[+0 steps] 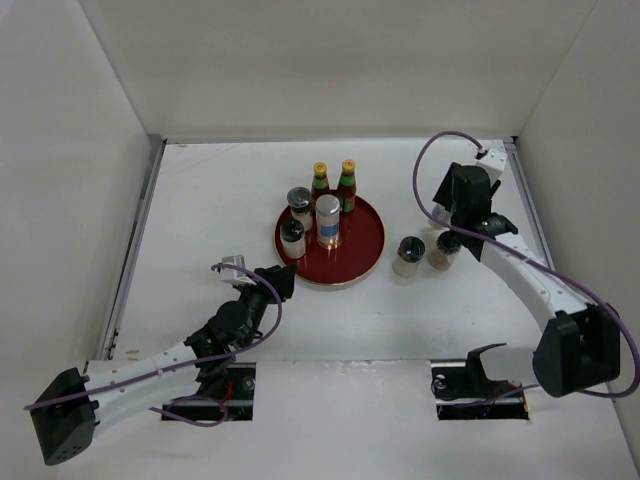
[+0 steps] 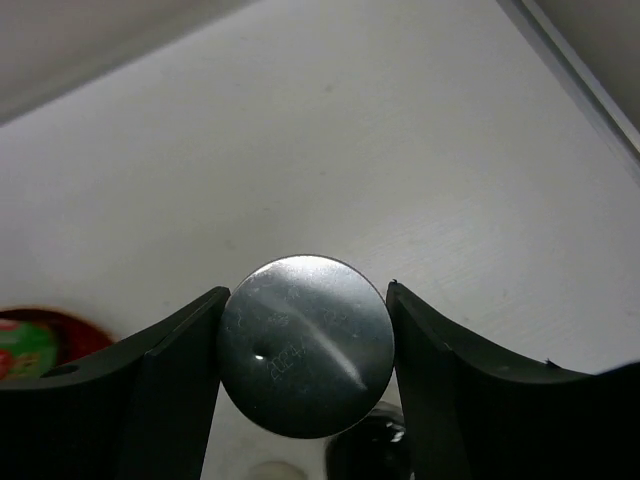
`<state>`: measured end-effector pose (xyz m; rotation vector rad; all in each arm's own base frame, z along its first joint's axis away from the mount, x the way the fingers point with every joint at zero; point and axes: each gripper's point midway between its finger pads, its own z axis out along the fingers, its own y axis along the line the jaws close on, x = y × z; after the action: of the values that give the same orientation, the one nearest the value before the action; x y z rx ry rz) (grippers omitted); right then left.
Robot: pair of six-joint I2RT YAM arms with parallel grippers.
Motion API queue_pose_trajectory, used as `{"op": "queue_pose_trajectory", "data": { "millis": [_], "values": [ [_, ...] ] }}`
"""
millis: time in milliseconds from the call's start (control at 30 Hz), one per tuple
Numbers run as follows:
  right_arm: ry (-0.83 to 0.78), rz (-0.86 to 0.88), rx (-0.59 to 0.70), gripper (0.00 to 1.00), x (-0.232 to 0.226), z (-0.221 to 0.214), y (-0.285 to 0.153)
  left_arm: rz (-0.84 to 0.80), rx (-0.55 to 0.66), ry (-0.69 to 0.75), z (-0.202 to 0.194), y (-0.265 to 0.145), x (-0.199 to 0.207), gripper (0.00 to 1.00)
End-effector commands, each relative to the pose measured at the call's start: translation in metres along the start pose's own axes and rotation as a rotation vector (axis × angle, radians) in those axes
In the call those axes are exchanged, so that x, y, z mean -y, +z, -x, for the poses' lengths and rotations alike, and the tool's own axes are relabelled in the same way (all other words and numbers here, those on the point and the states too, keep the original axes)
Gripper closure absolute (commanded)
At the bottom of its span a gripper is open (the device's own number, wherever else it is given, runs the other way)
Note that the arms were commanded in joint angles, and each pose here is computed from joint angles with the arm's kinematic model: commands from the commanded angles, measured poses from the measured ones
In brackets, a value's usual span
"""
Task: Organize the condiment bottles
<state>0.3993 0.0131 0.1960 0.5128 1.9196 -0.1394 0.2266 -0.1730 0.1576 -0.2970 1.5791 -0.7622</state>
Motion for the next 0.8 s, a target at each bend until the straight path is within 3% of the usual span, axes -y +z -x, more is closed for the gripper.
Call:
{"op": "queue_pose_trajectory", "data": {
  "millis": [0,133,333,667,767],
  "values": [
    [0.117,0.234,0.215,0.51,-0.067,0.082,-0.05,-0.008,0.006,-0.014,-0.001,0.0,-0.002,0.52],
    [0.095,0.379,0.181,0.51,-0.128,0.066,-0.071,-0.009,0.009,-0.014,0.0,0.0,-0.002,0.52],
    [0.03,0.455,0.125,0.51,-0.191,0.028,-0.068,-0.013,0.012,-0.015,0.0,-0.001,-0.002,0.52],
    [-0.062,0.446,0.082,0.49,-0.229,-0.006,-0.041,-0.008,0.013,-0.013,0.001,-0.001,-0.003,0.52],
    [-0.085,0.427,0.077,0.38,-0.232,-0.016,-0.037,-0.008,0.011,-0.013,0.0,-0.001,-0.003,0.52]
  ]
}}
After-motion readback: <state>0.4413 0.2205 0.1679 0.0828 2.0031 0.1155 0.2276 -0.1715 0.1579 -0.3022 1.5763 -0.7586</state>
